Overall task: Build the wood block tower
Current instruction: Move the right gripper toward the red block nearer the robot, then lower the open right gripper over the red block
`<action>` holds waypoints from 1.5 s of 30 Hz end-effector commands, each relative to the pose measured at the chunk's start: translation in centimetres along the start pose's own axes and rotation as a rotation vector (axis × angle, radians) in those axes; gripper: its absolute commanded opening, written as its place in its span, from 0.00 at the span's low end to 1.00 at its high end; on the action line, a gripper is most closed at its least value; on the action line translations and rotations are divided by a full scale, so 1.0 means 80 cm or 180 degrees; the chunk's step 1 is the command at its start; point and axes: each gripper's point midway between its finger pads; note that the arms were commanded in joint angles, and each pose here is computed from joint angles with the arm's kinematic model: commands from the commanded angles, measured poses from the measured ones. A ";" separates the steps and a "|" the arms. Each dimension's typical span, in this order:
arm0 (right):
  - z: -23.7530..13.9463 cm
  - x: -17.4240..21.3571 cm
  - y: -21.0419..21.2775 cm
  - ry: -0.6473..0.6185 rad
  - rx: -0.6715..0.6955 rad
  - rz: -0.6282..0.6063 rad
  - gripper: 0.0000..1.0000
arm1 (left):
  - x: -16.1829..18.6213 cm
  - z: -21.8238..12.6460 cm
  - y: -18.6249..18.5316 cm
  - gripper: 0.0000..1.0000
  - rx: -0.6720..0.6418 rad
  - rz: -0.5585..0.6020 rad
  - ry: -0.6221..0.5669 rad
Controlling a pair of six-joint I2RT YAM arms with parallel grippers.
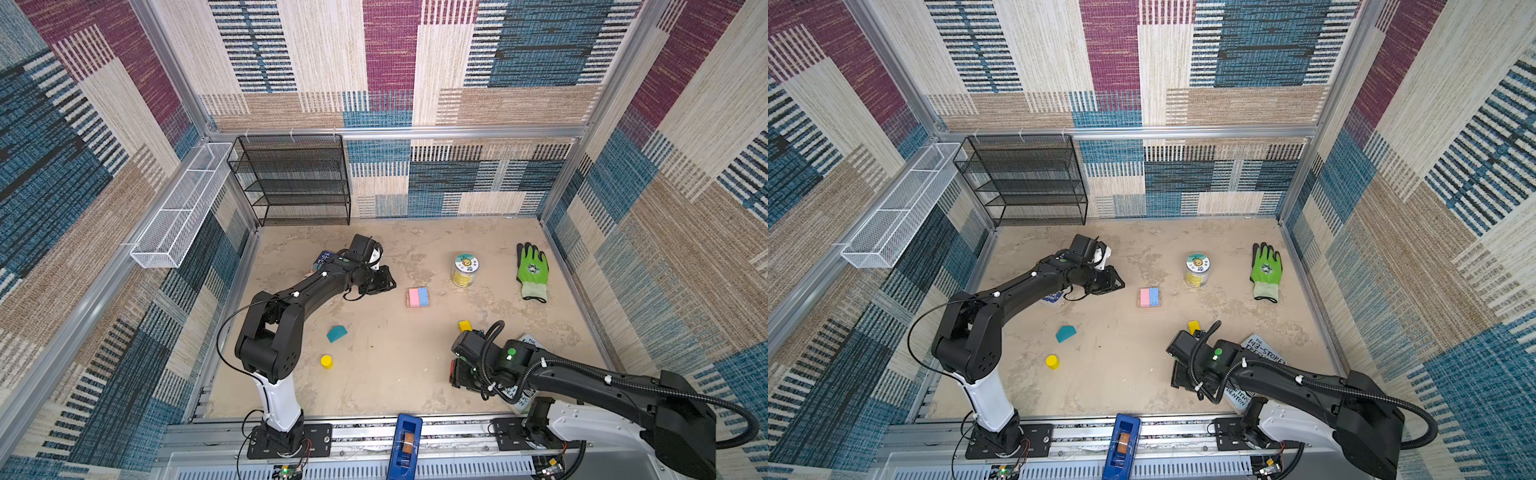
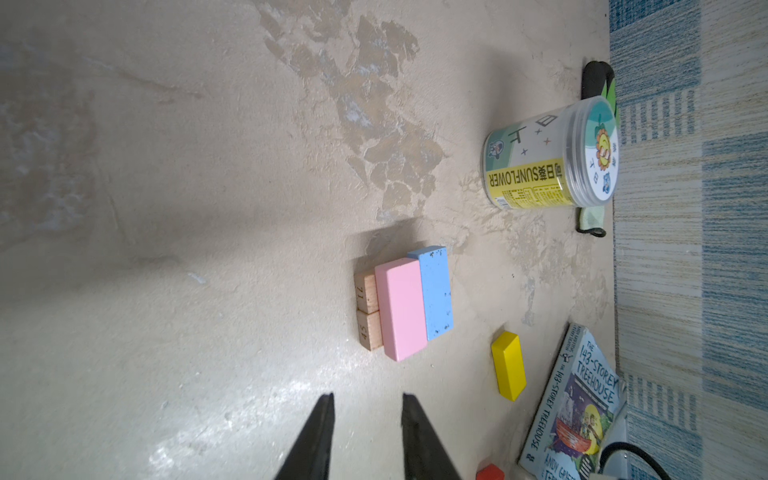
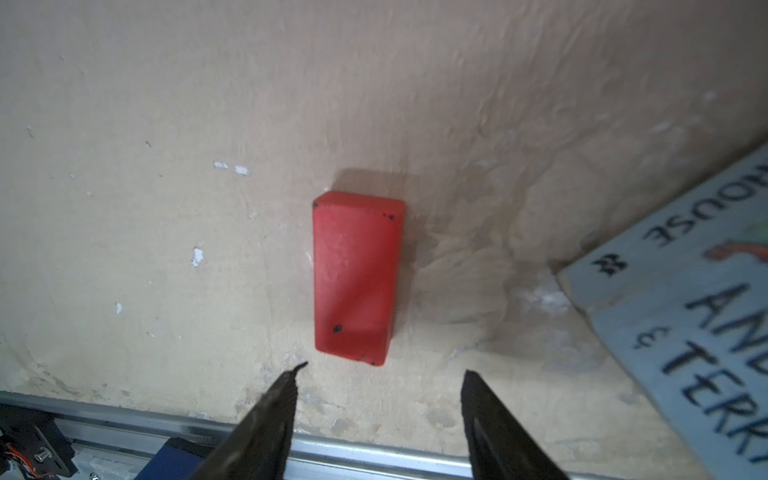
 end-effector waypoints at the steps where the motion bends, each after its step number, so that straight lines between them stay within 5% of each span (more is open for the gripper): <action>1: 0.007 -0.001 0.014 0.0015 -0.0160 0.0051 0.68 | -0.001 0.000 0.003 0.32 -0.0027 0.0032 0.0001; 9: 0.021 -0.009 0.035 -0.0027 -0.0370 0.0020 0.67 | -0.001 0.001 0.002 0.32 -0.0024 0.0037 0.0004; 15: 0.028 -0.023 0.056 -0.0062 -0.0450 -0.0111 0.52 | -0.001 0.002 0.003 0.32 -0.0023 0.0028 0.0011; 25: 0.041 -0.040 0.073 0.0021 -0.0283 -0.0336 0.50 | -0.003 0.001 0.005 0.32 -0.0007 0.0025 0.0021; 45: -0.024 -0.073 0.092 -0.0446 -0.0373 -0.0331 0.49 | -0.003 -0.007 0.006 0.32 0.0020 0.0010 -0.0021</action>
Point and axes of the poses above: each gripper's point midway between its finger pads, its own z axis out along the fingers, its own y axis along the line the jaws close on, x = y × z, and after that the axes turned 15 degrees about -z, right-handed
